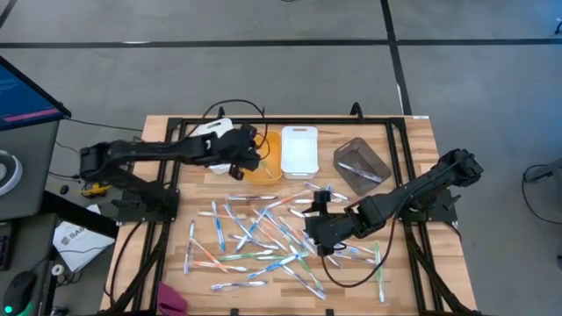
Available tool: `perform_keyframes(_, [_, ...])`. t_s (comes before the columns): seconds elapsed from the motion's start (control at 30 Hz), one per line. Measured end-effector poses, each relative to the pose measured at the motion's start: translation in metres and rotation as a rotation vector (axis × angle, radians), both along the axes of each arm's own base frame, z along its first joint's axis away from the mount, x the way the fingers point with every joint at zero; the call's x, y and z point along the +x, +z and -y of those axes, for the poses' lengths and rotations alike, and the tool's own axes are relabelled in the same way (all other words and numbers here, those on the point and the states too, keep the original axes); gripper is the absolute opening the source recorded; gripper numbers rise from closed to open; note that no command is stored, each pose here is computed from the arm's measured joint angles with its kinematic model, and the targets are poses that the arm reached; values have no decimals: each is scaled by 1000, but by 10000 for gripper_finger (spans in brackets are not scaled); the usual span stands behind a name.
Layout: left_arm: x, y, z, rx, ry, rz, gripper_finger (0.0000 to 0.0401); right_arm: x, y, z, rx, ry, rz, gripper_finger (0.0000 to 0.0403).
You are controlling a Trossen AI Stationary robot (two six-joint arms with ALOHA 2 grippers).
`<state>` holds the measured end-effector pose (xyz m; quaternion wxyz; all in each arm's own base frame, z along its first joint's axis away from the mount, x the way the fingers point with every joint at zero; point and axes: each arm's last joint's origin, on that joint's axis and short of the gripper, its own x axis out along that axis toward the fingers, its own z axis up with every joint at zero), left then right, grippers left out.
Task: Pick & Place Toothbrushes
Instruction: Put the white blue toothbrush into the right white bin
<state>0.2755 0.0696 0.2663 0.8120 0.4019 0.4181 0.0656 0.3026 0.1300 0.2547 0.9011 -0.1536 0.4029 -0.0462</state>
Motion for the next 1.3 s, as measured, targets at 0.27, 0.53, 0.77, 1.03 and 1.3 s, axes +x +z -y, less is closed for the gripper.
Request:
perform_keyframes(0.27, [-22,41,48,-656,-98,322,111,2,-11,5,150,-181,-24,249])
perform_keyframes(0.53, [-30,51,69,-775,-250,313,111,4,-15,6,112,-116,-74,249])
perform_keyframes(0.77, [-25,45,70,-779,-243,286,111,-14,-24,17,-58,-66,-302,249])
perform_keyframes(1.03, [-21,32,70,-776,-236,257,111,-11,-25,41,-91,-110,-367,249])
perform_keyframes(1.3, [-23,17,70,-778,-228,232,111,-6,-26,69,-71,-197,-404,249])
